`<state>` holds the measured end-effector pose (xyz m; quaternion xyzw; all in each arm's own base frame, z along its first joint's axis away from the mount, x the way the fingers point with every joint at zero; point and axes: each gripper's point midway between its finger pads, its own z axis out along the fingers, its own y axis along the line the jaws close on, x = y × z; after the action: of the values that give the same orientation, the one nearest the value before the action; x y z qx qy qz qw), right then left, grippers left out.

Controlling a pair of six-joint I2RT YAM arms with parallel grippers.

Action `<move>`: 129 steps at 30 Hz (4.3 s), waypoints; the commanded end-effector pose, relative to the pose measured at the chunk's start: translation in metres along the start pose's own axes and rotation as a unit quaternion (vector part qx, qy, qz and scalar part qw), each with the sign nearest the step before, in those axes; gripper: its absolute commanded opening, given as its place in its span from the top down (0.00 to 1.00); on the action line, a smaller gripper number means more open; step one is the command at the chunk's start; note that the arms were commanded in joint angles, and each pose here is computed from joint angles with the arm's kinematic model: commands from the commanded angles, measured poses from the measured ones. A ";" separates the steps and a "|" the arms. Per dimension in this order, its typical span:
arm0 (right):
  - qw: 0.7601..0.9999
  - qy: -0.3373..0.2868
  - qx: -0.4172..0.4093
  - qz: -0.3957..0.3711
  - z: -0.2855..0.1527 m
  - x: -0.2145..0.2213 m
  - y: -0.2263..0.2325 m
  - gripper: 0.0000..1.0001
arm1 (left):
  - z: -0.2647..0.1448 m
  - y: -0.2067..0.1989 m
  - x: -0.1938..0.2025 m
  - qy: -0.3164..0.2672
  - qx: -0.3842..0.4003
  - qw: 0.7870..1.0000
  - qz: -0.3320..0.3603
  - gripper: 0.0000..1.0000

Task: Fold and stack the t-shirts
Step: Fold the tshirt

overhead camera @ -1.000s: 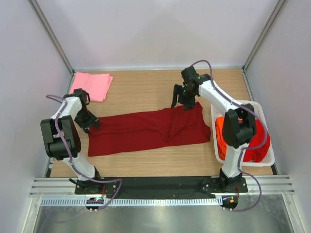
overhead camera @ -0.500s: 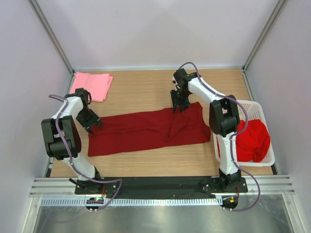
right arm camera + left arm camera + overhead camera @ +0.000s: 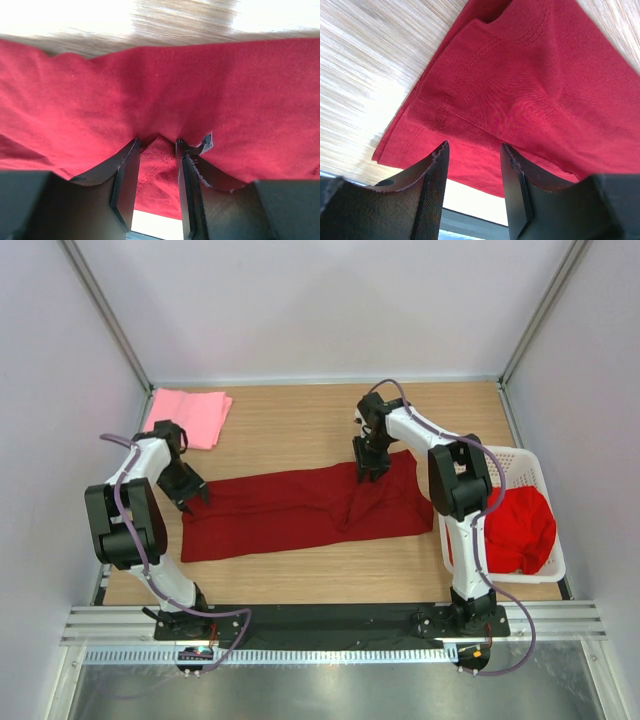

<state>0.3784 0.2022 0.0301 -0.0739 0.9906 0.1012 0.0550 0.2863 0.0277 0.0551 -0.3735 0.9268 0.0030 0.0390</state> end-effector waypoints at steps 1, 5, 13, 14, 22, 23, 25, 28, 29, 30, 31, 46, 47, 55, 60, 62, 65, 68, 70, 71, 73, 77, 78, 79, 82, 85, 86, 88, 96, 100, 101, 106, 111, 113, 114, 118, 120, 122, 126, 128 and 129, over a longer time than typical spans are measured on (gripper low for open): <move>1.000 -0.012 0.001 0.002 0.003 -0.004 0.000 0.59 | -0.013 -0.010 -0.009 -0.020 0.023 0.999 0.010 0.53; 1.000 -0.023 0.006 0.002 -0.003 -0.010 0.000 0.69 | -0.014 -0.011 -0.010 -0.020 0.024 0.999 0.010 0.53; 0.999 -0.034 0.030 0.015 -0.036 0.000 -0.005 0.89 | -0.015 -0.012 -0.013 -0.022 0.025 0.999 0.014 0.53; 0.999 -0.033 0.031 0.016 -0.039 0.004 -0.006 0.92 | -0.014 -0.012 -0.013 -0.022 0.025 0.999 0.014 0.53; 0.998 -0.026 0.045 0.044 -0.068 0.053 -0.017 0.96 | -0.011 -0.010 -0.011 -0.019 0.023 0.999 0.017 0.53; 0.998 -0.024 0.045 0.046 -0.069 0.058 -0.018 0.96 | -0.011 -0.011 -0.010 -0.019 0.023 0.999 0.018 0.53; 0.997 -0.017 0.041 0.058 -0.068 0.075 -0.019 0.96 | -0.011 -0.010 -0.011 -0.019 0.023 0.999 0.020 0.53; 0.997 -0.003 0.033 0.073 -0.060 0.100 -0.019 0.96 | -0.012 -0.015 -0.010 -0.013 0.033 0.999 0.020 0.53; 0.997 -0.004 0.031 0.072 -0.057 0.104 -0.018 0.96 | -0.012 -0.015 -0.009 -0.012 0.034 0.999 0.021 0.53; 0.997 0.013 0.037 0.070 -0.049 0.120 -0.019 0.96 | -0.012 -0.015 -0.010 -0.012 0.035 0.999 0.022 0.53; 0.997 0.013 0.042 0.069 -0.048 0.126 -0.019 0.96 | -0.012 -0.016 -0.010 -0.012 0.035 0.999 0.022 0.53; 0.988 -0.038 0.137 0.056 -0.076 0.127 -0.066 0.48 | -0.038 -0.055 0.016 -0.040 0.089 0.989 0.113 0.51; 0.989 -0.044 0.127 0.056 -0.077 0.120 -0.062 0.48 | -0.045 -0.064 0.020 -0.046 0.108 0.985 0.126 0.51; 0.986 -0.062 0.132 0.081 -0.048 0.068 -0.059 0.48 | -0.065 -0.189 0.138 0.016 0.265 0.913 0.310 0.57; 0.983 -0.084 0.142 0.085 -0.035 0.030 -0.062 0.40 | -0.054 -0.183 0.122 0.000 0.206 0.925 0.320 0.56; 0.983 -0.086 0.132 0.097 -0.021 0.020 -0.063 0.38 | -0.058 -0.180 0.118 -0.013 0.201 0.925 0.323 0.55; 0.981 -0.097 0.134 0.101 -0.002 0.000 -0.069 0.36 | -0.065 -0.174 0.118 -0.020 0.202 0.923 0.327 0.53; 0.980 -0.113 0.137 0.092 0.009 -0.034 -0.070 0.33 | -0.069 -0.169 0.123 -0.014 0.207 0.918 0.337 0.52; 0.981 -0.118 0.132 0.083 0.012 -0.052 -0.067 0.33 | -0.071 -0.169 0.125 -0.013 0.214 0.914 0.345 0.50; 0.979 -0.144 0.121 0.079 -0.002 -0.079 -0.058 0.32 | -0.073 -0.169 0.126 -0.014 0.219 0.912 0.347 0.49; 0.983 -0.112 0.127 0.076 0.003 -0.078 -0.058 0.31 | -0.076 -0.173 0.130 -0.008 0.232 0.907 0.350 0.47; 0.982 -0.124 0.119 0.075 -0.037 -0.078 -0.049 0.22 | -0.080 -0.190 0.137 -0.006 0.256 0.899 0.355 0.45; 0.982 -0.133 0.116 0.072 -0.056 -0.074 -0.047 0.20 | -0.077 -0.194 0.142 0.002 0.258 0.897 0.359 0.46; 0.982 -0.133 0.114 0.066 -0.064 -0.068 -0.047 0.20 | -0.080 -0.203 0.146 0.007 0.276 0.890 0.362 0.47; 0.985 -0.125 0.109 0.056 -0.075 -0.043 -0.052 0.22 | -0.077 -0.222 0.165 0.021 0.287 0.879 0.380 0.49; 0.988 -0.106 0.099 0.060 -0.065 -0.019 -0.066 0.33 | -0.072 -0.245 0.185 0.027 0.297 0.867 0.399 0.50; 0.987 -0.106 0.097 0.070 -0.064 -0.018 -0.074 0.37 | -0.069 -0.250 0.190 0.033 0.300 0.865 0.402 0.49; 0.989 -0.091 0.080 0.080 -0.058 -0.009 -0.076 0.42 | -0.064 -0.263 0.203 0.041 0.303 0.858 0.413 0.48; 0.994 -0.055 0.049 0.085 -0.048 0.014 -0.073 0.49 | -0.045 -0.286 0.224 0.009 0.262 0.854 0.450 0.48; 0.994 -0.036 0.049 0.086 -0.044 0.030 -0.074 0.54 | -0.034 -0.289 0.236 0.003 0.233 0.855 0.464 0.53; 0.995 -0.033 0.049 0.084 -0.044 0.033 -0.075 0.54 | -0.030 -0.288 0.238 0.002 0.223 0.855 0.469 0.54; 0.995 -0.025 0.050 0.085 -0.045 0.048 -0.076 0.57 | -0.021 -0.282 0.237 -0.035 0.166 0.856 0.488 0.59; 0.995 -0.013 0.047 0.086 -0.041 0.060 -0.076 0.57 | -0.017 -0.283 0.244 -0.041 0.157 0.852 0.498 0.60; 0.995 -0.008 0.043 0.087 -0.039 0.065 -0.075 0.57 | -0.014 -0.282 0.248 -0.037 0.152 0.851 0.502 0.60; 0.995 -0.009 0.042 0.087 -0.038 0.066 -0.075 0.57 | -0.013 -0.283 0.247 -0.037 0.151 0.852 0.500 0.60; 0.996 0.003 0.036 0.087 -0.029 0.072 -0.074 0.57 | -0.008 -0.282 0.250 -0.034 0.142 0.851 0.504 0.58; 0.995 0.006 0.037 0.089 -0.028 0.074 -0.075 0.57 | -0.006 -0.282 0.249 -0.034 0.135 0.851 0.507 0.57; 0.995 0.007 0.039 0.088 -0.027 0.076 -0.076 0.57 | -0.003 -0.282 0.251 -0.032 0.133 0.851 0.508 0.57; 0.995 0.008 0.039 0.090 -0.026 0.078 -0.076 0.57 | 0.001 -0.282 0.253 -0.030 0.130 0.851 0.508 0.57; 0.995 0.011 0.039 0.090 -0.025 0.080 -0.077 0.59 | 0.002 -0.283 0.253 -0.029 0.130 0.852 0.507 0.59; 0.995 0.012 0.038 0.090 -0.024 0.080 -0.077 0.62 | 0.003 -0.283 0.253 -0.028 0.129 0.852 0.507 0.60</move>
<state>0.3066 0.1091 0.0196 0.0252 0.9979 0.0559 0.0193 0.2963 -0.3457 0.0325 0.1543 0.9797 -0.0864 0.0949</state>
